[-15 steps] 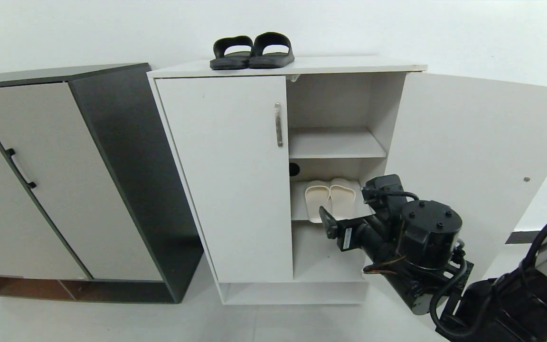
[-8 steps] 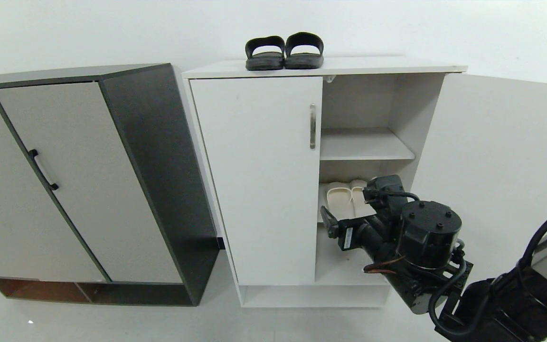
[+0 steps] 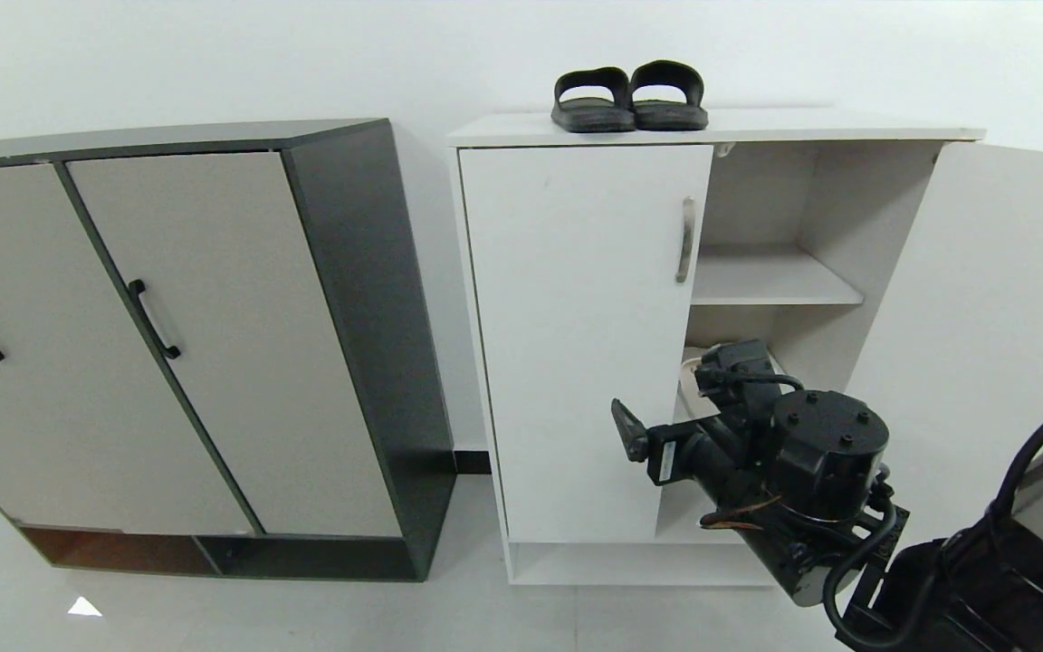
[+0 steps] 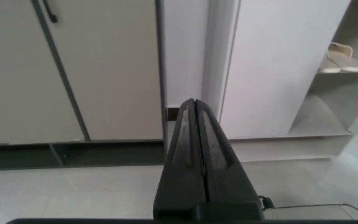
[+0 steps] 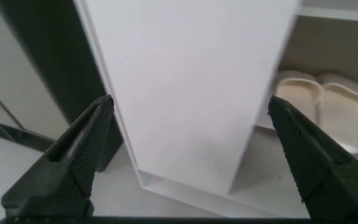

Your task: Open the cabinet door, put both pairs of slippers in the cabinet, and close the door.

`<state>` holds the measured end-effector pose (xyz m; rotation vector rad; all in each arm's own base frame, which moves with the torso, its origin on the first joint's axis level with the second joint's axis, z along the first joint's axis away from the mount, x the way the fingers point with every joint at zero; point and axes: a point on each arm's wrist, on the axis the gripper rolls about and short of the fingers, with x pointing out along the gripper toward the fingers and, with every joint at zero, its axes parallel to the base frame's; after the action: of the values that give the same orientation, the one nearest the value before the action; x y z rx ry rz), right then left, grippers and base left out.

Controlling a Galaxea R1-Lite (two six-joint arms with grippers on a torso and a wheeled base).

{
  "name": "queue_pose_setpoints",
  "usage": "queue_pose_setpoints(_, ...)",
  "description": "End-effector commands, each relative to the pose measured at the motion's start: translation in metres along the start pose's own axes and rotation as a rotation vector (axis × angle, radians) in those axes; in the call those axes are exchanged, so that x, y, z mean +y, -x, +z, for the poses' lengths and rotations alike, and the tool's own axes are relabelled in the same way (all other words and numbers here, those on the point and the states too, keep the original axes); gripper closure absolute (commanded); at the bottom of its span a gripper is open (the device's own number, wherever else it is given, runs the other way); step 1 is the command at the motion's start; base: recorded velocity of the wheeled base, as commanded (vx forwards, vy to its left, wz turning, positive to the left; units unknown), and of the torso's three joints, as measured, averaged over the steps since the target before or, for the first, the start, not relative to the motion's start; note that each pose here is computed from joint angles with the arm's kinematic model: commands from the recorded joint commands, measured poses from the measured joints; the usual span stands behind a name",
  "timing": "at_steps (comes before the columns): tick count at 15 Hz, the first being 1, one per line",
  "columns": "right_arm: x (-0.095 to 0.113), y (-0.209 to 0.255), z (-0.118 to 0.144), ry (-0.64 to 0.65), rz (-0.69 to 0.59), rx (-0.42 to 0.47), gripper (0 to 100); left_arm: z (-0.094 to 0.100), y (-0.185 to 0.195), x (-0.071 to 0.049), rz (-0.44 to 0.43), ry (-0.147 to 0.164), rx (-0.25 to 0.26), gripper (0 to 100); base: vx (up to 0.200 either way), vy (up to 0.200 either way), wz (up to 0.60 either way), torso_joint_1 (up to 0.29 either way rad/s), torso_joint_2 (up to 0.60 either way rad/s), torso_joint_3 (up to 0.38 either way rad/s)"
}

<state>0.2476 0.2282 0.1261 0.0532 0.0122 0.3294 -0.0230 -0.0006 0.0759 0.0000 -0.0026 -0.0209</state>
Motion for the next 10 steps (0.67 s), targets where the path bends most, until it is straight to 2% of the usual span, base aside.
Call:
queue_pose_setpoints(1, -0.006, -0.001, -0.004, 0.017, -0.014, 0.004, 0, 0.000, 0.000, 0.000, 0.001, 0.000, 0.003, 100, 0.000, 0.000, 0.00, 0.000, 0.00, 0.000)
queue_pose_setpoints(3, -0.011, 0.003, -0.007, 0.033, 0.038, -0.012, 0, 0.000, 0.000, 0.000, 0.001, 0.000, 0.001, 100, 0.000, 0.000, 0.00, 0.000, 0.00, 0.000)
queue_pose_setpoints(10, -0.018, 0.001, -0.012, 0.071, 0.030, -0.031, 0, 0.000, 0.000, 0.000, 0.001, -0.002, 0.001, 100, 0.000, 0.000, 0.00, 0.000, 0.00, 0.000)
